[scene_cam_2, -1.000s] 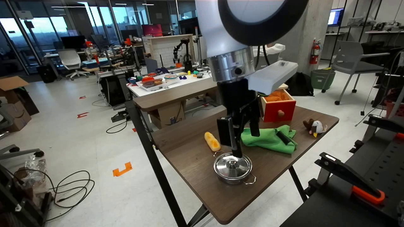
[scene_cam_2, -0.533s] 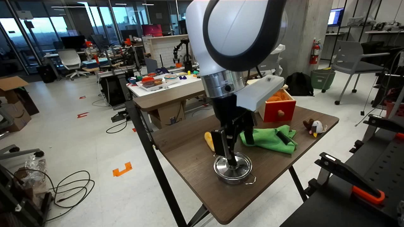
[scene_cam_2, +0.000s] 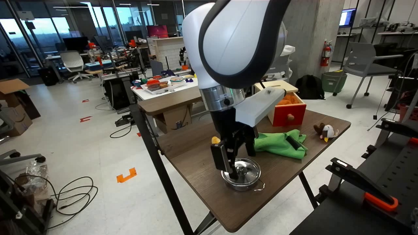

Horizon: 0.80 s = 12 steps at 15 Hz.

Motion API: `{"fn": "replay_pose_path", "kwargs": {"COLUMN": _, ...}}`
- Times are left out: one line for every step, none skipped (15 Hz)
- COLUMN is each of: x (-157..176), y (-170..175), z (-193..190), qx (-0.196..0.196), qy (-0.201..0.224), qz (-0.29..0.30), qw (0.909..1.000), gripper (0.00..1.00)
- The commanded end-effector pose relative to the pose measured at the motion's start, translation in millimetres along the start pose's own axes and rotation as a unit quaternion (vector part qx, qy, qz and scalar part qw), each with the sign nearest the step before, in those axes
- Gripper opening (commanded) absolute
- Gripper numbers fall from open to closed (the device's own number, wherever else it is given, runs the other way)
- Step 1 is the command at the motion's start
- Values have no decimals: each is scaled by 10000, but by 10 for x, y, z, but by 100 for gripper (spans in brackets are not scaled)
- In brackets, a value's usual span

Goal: Remove the lid from the silver pot

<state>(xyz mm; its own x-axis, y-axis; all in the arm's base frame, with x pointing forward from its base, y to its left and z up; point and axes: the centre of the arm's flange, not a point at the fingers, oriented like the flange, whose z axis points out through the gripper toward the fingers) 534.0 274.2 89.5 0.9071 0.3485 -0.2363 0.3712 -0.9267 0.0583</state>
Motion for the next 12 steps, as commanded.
{"fn": "replay_pose_path", "kwargs": {"x": 114, "y": -58, "z": 20, "qx": -187, "qy": -19, "qz": -19, "qw": 9998, "gripper": 66}}
{"fn": "replay_pose_path", "kwargs": {"x": 114, "y": -68, "z": 17, "qx": -189, "qy": -33, "qz": -26, "qw": 9998, "gripper": 56}}
{"fn": "replay_pose_path", "kwargs": {"x": 116, "y": -72, "z": 16, "qx": -194, "qy": -28, "qz": -35, "qw": 9998, "gripper": 49}}
{"fn": "replay_pose_path", "kwargs": {"x": 116, "y": -70, "z": 8, "qx": -197, "qy": -17, "qz": -39, "qw": 9998, "gripper": 42}}
{"fn": "replay_pose_path", "kwargs": {"x": 122, "y": -67, "z": 2, "qx": -202, "qy": -2, "qz": -36, "qw": 9998, "gripper": 34}}
{"fn": "replay_pose_path", "kwargs": {"x": 131, "y": -66, "z": -5, "qx": -202, "qy": -14, "qz": -30, "qw": 9998, "gripper": 27}}
{"fn": "replay_pose_path", "kwargs": {"x": 138, "y": -64, "z": -11, "qx": -203, "qy": 0, "qz": -26, "qw": 9998, "gripper": 18}}
{"fn": "replay_pose_path", "kwargs": {"x": 146, "y": -60, "z": -21, "qx": -203, "qy": 7, "qz": -27, "qw": 9998, "gripper": 12}}
{"fn": "replay_pose_path", "kwargs": {"x": 155, "y": -52, "z": -38, "qx": -205, "qy": -1, "qz": -18, "qw": 9998, "gripper": 5}}
{"fn": "replay_pose_path", "kwargs": {"x": 159, "y": -38, "z": -50, "qx": -206, "qy": -11, "qz": -8, "qw": 9998, "gripper": 1}}
{"fn": "replay_pose_path", "kwargs": {"x": 155, "y": -27, "z": -63, "qx": -198, "qy": -9, "qz": -7, "qw": 9998, "gripper": 3}}
{"fn": "replay_pose_path", "kwargs": {"x": 143, "y": -23, "z": -94, "qx": -190, "qy": -12, "qz": 10, "qw": 9998, "gripper": 5}}
